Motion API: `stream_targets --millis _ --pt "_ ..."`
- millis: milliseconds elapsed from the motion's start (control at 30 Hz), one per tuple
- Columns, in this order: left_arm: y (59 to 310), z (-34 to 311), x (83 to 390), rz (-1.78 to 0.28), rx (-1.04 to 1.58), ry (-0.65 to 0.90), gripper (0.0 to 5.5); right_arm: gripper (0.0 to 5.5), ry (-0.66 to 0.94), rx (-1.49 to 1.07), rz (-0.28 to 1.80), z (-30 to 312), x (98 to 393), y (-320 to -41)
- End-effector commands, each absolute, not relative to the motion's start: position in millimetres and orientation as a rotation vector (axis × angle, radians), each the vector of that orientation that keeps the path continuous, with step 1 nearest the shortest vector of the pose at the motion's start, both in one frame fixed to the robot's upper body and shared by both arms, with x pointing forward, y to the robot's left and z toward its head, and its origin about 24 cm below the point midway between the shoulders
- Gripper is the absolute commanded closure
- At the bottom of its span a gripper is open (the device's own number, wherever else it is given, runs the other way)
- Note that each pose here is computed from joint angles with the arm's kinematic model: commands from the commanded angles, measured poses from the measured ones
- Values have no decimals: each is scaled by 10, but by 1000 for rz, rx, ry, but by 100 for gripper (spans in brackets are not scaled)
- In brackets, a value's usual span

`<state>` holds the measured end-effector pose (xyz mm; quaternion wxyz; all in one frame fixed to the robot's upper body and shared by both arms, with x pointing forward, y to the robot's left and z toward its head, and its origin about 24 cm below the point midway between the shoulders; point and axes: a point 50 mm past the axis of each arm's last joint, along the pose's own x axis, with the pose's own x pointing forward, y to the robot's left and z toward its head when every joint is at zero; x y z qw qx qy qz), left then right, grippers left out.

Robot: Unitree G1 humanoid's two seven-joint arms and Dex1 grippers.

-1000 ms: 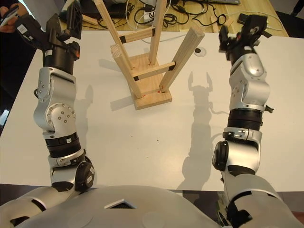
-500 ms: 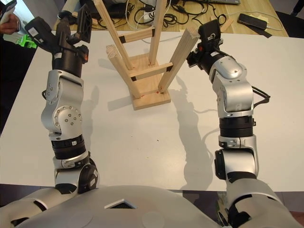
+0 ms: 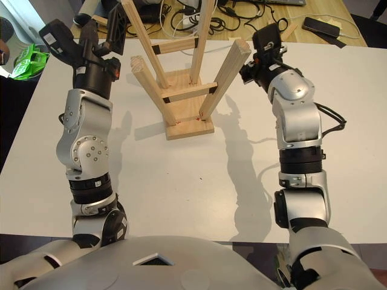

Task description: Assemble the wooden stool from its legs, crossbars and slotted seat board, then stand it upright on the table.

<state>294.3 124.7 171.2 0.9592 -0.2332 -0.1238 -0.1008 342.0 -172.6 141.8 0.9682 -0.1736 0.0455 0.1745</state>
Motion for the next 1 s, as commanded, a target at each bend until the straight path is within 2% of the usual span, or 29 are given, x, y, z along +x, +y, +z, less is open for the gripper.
stream_targets --millis 33,267,600,833,900,1000 --pt "1186 1695 2919 -225 -472 -229 134 215 70 -383 390 1439 3395 -1616" --pt "1116 1691 2898 -238 -479 -218 134 215 86 -387 357 1423 3417 -1657" --pt "1044 1698 2892 -252 -476 -215 134 215 63 -549 442 1371 3350 -1405" --pt "1027 1702 2890 -254 -478 -212 134 215 101 -618 461 1271 3319 -1369" --pt "1027 1705 2893 -255 -479 -211 134 215 78 -574 432 1310 3336 -1374" --pt "1034 1704 2898 -254 -479 -209 134 215 -117 -411 346 1706 3405 -1406"
